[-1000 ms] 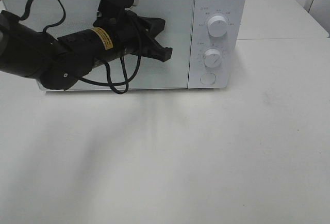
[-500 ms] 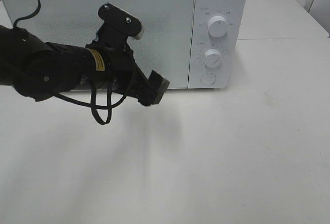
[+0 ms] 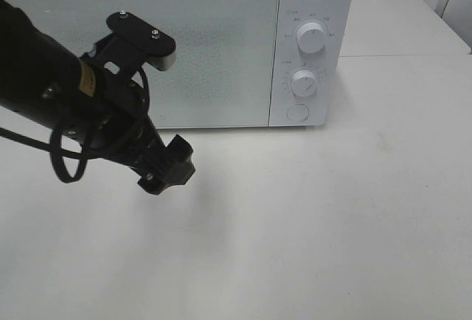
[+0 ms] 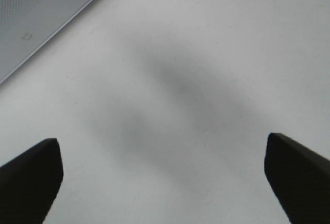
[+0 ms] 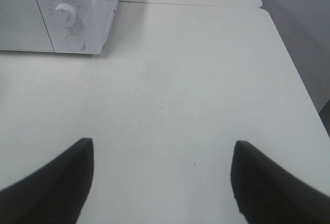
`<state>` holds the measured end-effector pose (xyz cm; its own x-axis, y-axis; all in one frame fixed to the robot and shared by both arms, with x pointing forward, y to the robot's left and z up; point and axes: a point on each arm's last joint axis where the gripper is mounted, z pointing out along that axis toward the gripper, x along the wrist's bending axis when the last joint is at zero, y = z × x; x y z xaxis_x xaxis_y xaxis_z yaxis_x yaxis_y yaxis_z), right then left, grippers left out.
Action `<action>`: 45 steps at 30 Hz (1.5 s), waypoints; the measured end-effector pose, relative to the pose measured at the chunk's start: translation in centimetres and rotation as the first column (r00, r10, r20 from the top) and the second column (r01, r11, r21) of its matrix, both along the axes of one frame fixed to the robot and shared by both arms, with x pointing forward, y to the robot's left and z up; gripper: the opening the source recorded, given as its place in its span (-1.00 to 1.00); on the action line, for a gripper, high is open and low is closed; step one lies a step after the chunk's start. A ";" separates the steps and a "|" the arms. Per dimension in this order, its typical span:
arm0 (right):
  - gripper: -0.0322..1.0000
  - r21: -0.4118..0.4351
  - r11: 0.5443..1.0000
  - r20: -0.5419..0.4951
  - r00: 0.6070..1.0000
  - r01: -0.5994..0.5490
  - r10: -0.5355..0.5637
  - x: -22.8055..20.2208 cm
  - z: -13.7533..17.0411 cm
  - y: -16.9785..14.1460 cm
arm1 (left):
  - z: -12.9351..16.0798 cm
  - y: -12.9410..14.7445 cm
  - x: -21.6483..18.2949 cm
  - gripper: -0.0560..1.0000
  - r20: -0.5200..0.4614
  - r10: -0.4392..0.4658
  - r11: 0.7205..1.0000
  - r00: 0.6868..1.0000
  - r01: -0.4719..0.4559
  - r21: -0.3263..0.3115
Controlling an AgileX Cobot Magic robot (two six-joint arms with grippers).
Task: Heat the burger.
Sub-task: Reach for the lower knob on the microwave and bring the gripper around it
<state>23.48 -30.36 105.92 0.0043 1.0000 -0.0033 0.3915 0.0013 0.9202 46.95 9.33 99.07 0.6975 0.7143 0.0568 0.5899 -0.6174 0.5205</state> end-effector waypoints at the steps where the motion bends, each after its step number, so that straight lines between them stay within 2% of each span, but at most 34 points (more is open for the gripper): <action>1: 0.47 0.000 1.000 0.000 1.000 0.000 0.000 0.0 0.0 0.0 | 0.0 0.0 0.0 0.98 0.000 0.000 1.000 1.000 0.000 0.000; 4: 0.47 0.000 1.000 0.000 1.000 0.000 0.000 0.0 0.0 0.0 | 1.2 0.8 -0.8 0.98 -0.023 0.021 1.000 1.000 -0.021 0.012; 7: 0.47 0.000 1.000 0.000 1.000 0.000 0.000 0.0 0.0 0.0 | 2.2 1.9 -1.3 0.98 -0.056 0.067 0.997 0.996 -0.065 0.028; 9: 0.47 0.000 1.000 0.000 1.000 0.000 0.000 0.0 0.0 0.0 | 2.7 3.7 -1.2 0.98 -0.099 0.135 0.990 0.986 -0.130 0.062; 10: 0.47 0.000 1.000 0.000 1.000 0.000 0.000 0.0 0.0 0.0 | 2.7 3.7 -1.2 0.98 -0.099 0.135 0.990 0.986 -0.130 0.062; 12: 0.47 0.000 1.000 0.000 1.000 0.000 0.000 0.0 0.0 0.0 | 3.1 7.0 -0.4 0.98 -0.151 0.261 0.962 0.953 -0.245 0.117; 13: 0.47 0.000 1.000 0.000 1.000 0.000 0.000 0.0 0.0 0.0 | 3.1 7.0 -0.4 0.98 -0.151 0.261 0.962 0.953 -0.245 0.117; 14: 0.47 0.000 1.000 0.000 1.000 0.000 0.000 0.0 0.0 0.0 | 3.3 7.9 -0.3 0.98 -0.162 0.290 0.954 0.943 -0.271 0.131; 15: 0.47 0.000 1.000 0.000 1.000 0.000 0.000 0.0 0.0 0.0 | 3.5 9.7 0.0 0.98 -0.182 0.350 0.933 0.919 -0.325 0.156; 16: 0.47 0.000 1.000 0.000 1.000 0.000 0.000 0.0 0.0 0.0 | 3.5 9.7 0.0 0.98 -0.182 0.350 0.933 0.919 -0.325 0.156; 17: 0.47 0.000 1.000 0.000 1.000 0.000 0.000 0.0 0.0 0.0 | 3.6 10.7 0.2 0.98 -0.190 0.381 0.921 0.905 -0.353 0.165; 18: 0.47 0.000 1.000 0.000 1.000 0.000 0.000 0.0 0.0 0.0 | 3.8 12.7 0.5 0.98 -0.199 0.440 0.895 0.876 -0.409 0.180; 19: 0.47 0.000 1.000 0.000 1.000 0.000 0.000 0.0 0.0 0.0 | 3.8 12.7 0.5 0.98 -0.199 0.440 0.895 0.876 -0.409 0.180; 20: 0.47 0.000 1.000 0.000 1.000 0.000 0.000 0.0 0.0 0.0 | 4.0 13.6 0.5 0.98 -0.203 0.466 0.882 0.861 -0.433 0.186; 21: 0.47 0.000 1.000 0.000 1.000 0.000 0.000 0.0 0.0 0.0 | 4.4 15.3 0.5 0.98 -0.205 0.516 0.855 0.832 -0.484 0.187; 22: 0.47 0.000 1.000 0.000 1.000 0.000 0.000 0.0 0.0 0.0 | 4.4 15.3 0.5 0.98 -0.205 0.516 0.855 0.832 -0.484 0.187; 23: 0.47 0.000 1.000 0.000 1.000 0.000 0.000 0.0 0.0 0.0 | 4.7 15.9 0.3 0.98 -0.208 0.535 0.843 0.819 -0.504 0.185; 24: 0.47 0.000 1.000 0.000 1.000 0.000 0.000 0.0 0.0 0.0 | 5.2 17.2 -0.2 0.98 -0.215 0.577 0.817 0.788 -0.550 0.176; 25: 0.47 0.000 1.000 0.000 1.000 0.000 0.000 0.0 0.0 0.0 | 5.2 17.2 -0.2 0.98 -0.215 0.577 0.817 0.788 -0.550 0.176; 26: 0.47 0.000 1.000 0.000 1.000 0.000 0.000 0.0 0.0 0.0 | 5.4 18.2 -1.0 0.98 -0.224 0.596 0.803 0.771 -0.570 0.173; 29: 0.47 0.000 1.000 0.000 1.000 0.000 0.000 0.0 0.0 0.0 | 5.5 19.1 -2.5 0.98 -0.218 0.617 0.787 0.756 -0.597 0.159; 32: 0.47 0.000 1.000 0.000 1.000 0.000 0.000 0.0 0.0 0.0 | 5.3 19.5 -4.3 0.98 -0.212 0.622 0.783 0.754 -0.603 0.154; 42: 0.47 0.000 1.000 0.000 1.000 0.000 0.000 0.0 0.0 0.0 | 3.7 19.8 -9.2 0.98 -0.207 0.618 0.786 0.758 -0.602 0.142; 45: 0.47 0.000 1.000 0.000 1.000 0.000 0.000 0.0 0.0 0.0 | 3.1 19.9 -10.6 0.98 -0.194 0.605 0.796 0.772 -0.589 0.138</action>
